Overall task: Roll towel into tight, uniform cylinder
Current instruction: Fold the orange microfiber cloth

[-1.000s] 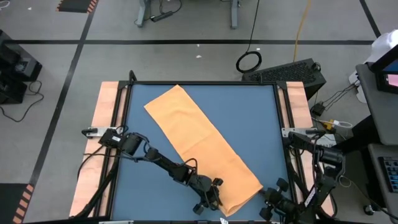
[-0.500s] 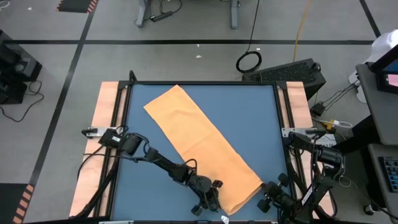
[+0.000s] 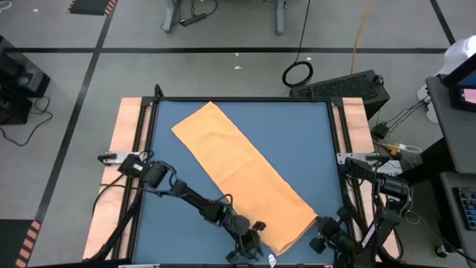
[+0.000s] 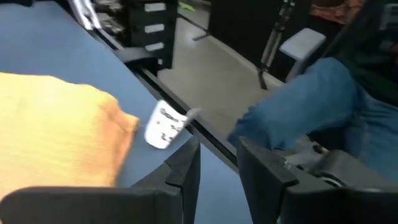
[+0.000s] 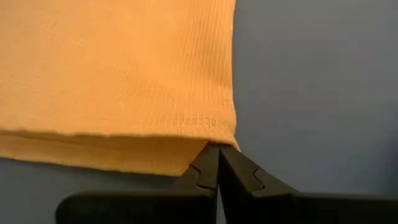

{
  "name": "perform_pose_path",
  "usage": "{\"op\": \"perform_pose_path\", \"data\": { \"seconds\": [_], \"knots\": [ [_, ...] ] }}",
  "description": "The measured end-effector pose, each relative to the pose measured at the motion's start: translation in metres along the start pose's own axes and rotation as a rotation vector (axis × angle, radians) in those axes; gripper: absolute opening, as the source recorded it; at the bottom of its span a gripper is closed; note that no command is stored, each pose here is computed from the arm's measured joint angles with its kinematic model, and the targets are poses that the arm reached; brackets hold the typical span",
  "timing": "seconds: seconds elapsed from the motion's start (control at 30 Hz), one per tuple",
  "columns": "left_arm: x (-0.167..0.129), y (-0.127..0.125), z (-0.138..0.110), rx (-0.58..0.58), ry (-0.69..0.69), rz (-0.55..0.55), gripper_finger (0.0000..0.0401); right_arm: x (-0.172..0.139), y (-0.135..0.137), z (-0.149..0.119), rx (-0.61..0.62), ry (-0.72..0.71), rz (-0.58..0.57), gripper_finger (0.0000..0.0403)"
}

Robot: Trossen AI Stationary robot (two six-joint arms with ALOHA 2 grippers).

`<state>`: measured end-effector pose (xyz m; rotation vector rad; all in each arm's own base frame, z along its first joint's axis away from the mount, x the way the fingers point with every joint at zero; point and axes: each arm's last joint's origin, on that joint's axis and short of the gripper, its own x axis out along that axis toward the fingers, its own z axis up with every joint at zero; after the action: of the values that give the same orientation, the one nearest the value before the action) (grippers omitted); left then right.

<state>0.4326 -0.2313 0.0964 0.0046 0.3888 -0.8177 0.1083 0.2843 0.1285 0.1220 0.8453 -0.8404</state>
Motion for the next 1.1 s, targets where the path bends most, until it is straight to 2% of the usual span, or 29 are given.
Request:
{"op": "perform_pose_path", "data": {
  "seconds": [0.1,0.2,0.3,0.5,0.57,0.8,0.93,1.1],
  "knots": [
    [-0.002,0.006,0.002,0.011,-0.021,0.051,0.0109,-0.004,0.002,0.003,-0.007,0.004,0.002,0.0],
    [-0.006,0.014,0.005,0.004,-0.019,0.15,0.0109,-0.004,0.006,0.003,0.013,0.018,0.027,0.0],
    [-0.015,0.025,0.006,-0.012,0.064,0.243,0.0109,-0.003,0.01,0.002,0.038,0.034,0.051,0.0],
    [-0.04,0.039,0.009,-0.097,0.271,0.29,0.0075,-0.002,0.02,0.011,0.052,0.062,0.129,0.0],
    [-0.045,0.041,0.003,-0.125,0.343,0.29,0.0058,-0.004,0.023,0.018,0.036,0.077,0.155,0.0],
    [-0.056,0.039,-0.026,-0.147,0.39,0.184,0.001,-0.018,0.04,0.044,-0.043,0.108,0.265,0.0],
    [-0.062,0.039,-0.034,-0.146,0.439,0.085,0.0004,-0.015,0.056,0.054,-0.046,0.085,0.367,0.0],
    [-0.078,0.057,-0.034,-0.192,0.451,0.049,0.0007,-0.001,0.077,0.074,-0.03,0.075,0.44,0.0]
  ]
}}
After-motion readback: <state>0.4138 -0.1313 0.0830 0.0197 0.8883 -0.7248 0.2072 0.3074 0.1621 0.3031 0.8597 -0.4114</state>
